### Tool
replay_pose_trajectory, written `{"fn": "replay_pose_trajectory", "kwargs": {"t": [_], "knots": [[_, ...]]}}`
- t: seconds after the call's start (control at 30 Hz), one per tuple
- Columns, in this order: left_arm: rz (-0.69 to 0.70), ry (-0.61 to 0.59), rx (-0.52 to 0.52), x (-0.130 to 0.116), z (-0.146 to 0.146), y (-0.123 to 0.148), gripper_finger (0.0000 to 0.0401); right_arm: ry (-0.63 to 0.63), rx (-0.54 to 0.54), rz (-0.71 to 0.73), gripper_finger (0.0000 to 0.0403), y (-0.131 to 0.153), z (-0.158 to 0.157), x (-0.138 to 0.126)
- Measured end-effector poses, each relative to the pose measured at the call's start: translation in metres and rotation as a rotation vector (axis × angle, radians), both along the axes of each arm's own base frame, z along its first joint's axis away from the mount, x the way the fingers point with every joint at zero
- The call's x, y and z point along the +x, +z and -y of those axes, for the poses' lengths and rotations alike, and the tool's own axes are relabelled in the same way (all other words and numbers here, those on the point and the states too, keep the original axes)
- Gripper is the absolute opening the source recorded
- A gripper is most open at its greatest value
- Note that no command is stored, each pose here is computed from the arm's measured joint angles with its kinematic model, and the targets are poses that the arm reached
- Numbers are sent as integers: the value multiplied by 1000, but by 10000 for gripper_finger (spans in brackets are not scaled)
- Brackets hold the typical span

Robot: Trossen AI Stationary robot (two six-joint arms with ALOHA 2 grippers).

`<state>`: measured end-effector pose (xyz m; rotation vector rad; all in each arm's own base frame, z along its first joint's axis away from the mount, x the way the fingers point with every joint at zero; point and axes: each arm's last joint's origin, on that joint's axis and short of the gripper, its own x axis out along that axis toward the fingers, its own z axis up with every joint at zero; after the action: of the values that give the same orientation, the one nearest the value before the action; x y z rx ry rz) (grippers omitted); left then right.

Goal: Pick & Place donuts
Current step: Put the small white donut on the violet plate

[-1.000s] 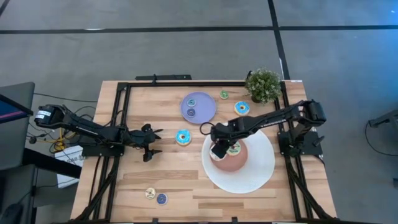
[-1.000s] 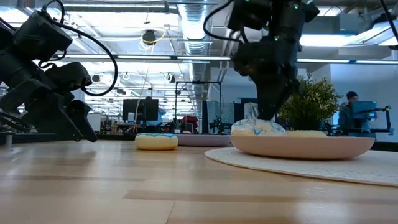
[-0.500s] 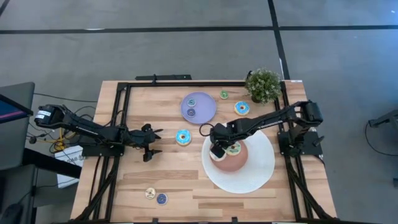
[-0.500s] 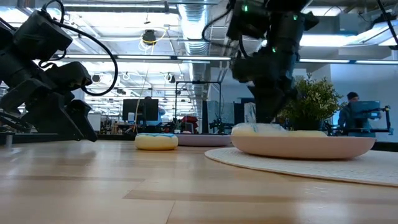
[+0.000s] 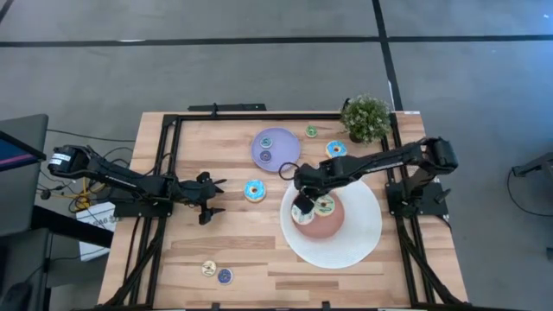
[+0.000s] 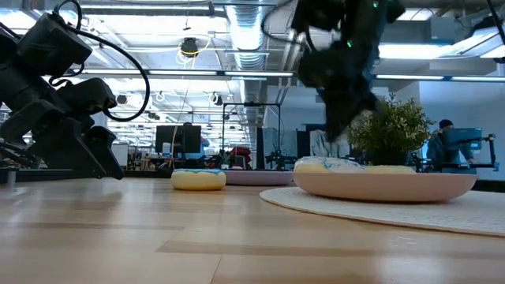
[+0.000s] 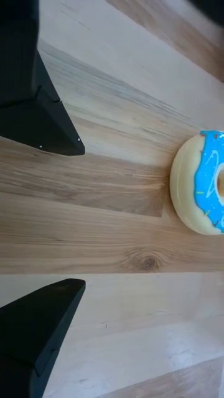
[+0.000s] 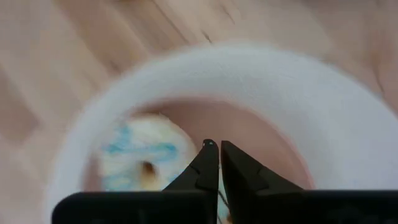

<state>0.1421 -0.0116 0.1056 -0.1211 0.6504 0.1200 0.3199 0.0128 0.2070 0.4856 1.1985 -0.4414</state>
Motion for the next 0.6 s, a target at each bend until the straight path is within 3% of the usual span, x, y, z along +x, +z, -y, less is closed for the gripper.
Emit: {"fn": "replay_pose_trajectory", "kwargs": {"t": [0.17, 0.33, 0.6], "knots": [[17, 4, 4, 1, 0, 1, 334, 97, -26, 86, 10, 30, -1, -15], [32, 49, -58, 2, 0, 2, 334, 210, -60, 154, 10, 45, -16, -49], [73, 88, -13, 3, -2, 5, 334, 234, -112, 462, 10, 14, -32, -105]]}}
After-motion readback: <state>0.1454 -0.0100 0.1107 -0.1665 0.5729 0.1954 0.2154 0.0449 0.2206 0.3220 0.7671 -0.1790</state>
